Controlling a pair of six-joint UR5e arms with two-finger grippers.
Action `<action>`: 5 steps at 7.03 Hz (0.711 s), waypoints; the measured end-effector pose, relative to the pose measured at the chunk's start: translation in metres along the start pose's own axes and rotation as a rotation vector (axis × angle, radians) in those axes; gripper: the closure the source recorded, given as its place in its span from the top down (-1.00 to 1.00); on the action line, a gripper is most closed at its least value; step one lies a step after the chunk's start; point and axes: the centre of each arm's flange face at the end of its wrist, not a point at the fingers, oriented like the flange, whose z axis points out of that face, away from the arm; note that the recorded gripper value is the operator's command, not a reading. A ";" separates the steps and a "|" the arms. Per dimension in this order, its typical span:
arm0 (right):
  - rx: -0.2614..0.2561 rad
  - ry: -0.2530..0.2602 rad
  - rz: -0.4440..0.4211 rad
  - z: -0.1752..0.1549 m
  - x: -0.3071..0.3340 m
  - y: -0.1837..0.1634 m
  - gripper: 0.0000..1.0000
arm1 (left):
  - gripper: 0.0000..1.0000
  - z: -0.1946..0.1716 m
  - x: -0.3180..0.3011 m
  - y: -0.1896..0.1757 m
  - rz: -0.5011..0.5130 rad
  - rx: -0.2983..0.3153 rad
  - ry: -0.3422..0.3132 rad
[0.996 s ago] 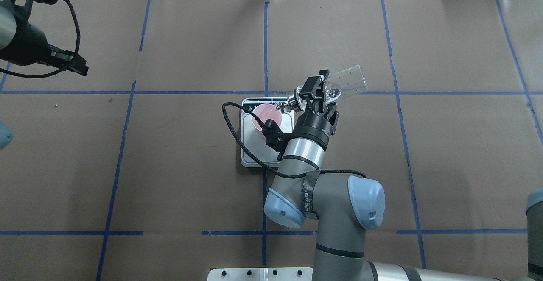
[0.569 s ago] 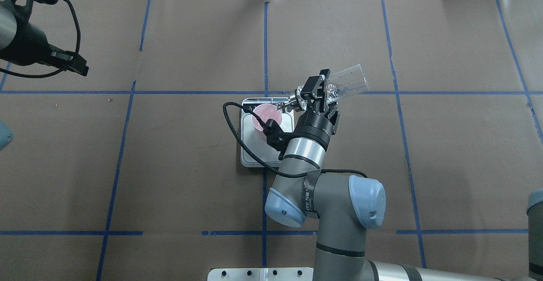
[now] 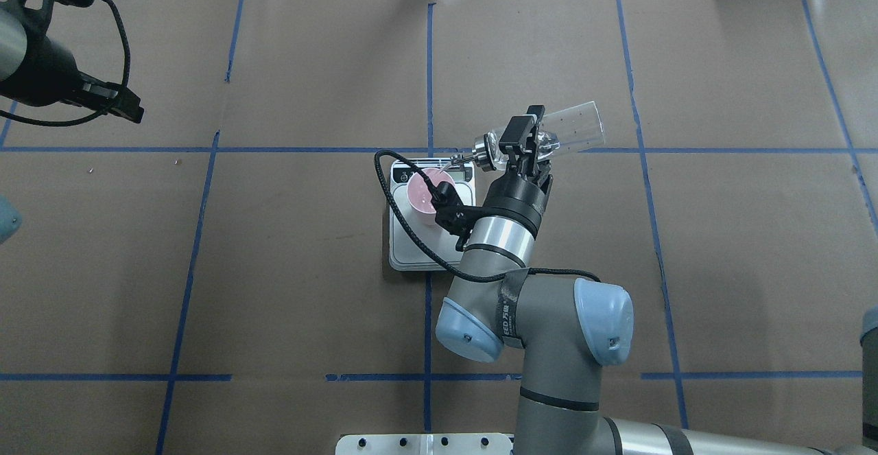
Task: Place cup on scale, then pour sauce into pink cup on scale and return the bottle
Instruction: 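Turn the bottle upright and move it back with the right gripper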
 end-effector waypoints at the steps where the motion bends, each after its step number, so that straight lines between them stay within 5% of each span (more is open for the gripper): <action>1: -0.002 -0.002 0.089 0.002 -0.005 0.004 -1.00 | 0.05 0.000 0.000 0.000 0.000 0.000 0.000; 5: 0.004 -0.041 0.502 -0.009 -0.021 0.010 -1.00 | 0.05 -0.002 0.000 0.000 0.001 0.004 0.001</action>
